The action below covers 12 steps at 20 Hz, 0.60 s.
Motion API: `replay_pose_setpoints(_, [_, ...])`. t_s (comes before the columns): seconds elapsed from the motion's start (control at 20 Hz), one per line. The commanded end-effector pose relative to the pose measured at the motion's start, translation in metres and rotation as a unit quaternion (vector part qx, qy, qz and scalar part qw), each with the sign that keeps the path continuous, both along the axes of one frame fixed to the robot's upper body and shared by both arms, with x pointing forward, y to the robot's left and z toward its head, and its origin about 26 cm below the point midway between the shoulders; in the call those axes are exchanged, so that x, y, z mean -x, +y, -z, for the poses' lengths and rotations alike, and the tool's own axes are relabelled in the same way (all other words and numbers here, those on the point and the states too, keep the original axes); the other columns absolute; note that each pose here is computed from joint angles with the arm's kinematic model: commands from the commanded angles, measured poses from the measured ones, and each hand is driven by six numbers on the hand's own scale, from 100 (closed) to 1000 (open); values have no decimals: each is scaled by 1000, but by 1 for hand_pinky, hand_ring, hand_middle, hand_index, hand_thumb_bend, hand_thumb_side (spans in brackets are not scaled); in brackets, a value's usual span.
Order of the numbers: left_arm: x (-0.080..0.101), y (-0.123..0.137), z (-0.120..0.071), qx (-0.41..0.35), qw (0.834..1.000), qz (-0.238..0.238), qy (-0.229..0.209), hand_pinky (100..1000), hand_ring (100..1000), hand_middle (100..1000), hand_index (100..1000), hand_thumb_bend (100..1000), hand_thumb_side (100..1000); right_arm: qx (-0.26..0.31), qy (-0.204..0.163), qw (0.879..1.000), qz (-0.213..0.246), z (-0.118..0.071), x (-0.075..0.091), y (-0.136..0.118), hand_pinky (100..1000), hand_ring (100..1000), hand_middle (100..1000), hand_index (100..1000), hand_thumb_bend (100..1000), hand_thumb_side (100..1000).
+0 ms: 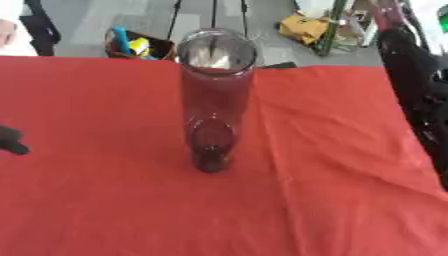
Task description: Arrange flowers into the vase.
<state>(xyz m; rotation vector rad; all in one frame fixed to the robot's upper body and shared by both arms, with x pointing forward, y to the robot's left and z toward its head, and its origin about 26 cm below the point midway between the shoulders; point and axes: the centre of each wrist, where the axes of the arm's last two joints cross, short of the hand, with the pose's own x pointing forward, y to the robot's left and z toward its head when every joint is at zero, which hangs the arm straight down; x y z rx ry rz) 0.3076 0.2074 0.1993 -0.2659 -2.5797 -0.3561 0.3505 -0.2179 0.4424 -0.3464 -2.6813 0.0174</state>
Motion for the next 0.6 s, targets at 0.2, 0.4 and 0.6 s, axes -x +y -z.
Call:
replay_pose_setpoints(0.2, [3, -1, -7, -13, 1000, 10, -13, 512, 591, 797, 801, 100, 962, -14, -8, 1000, -16, -15, 0, 8, 100, 100, 100, 100, 100, 630])
replay_pose_setpoints(0.4, [3, -2, -7, -16, 1000, 14, -13, 513, 591, 798, 801, 100, 963, -23, -11, 999, -27, -19, -1, 15, 100, 100, 100, 100, 100, 630])
replay_pose_setpoints(0.6, [3, -2, -8, -18, 1000, 17, -12, 513, 591, 798, 802, 100, 963, -30, -12, 999, -34, -23, -4, 22, 100, 100, 100, 100, 100, 631])
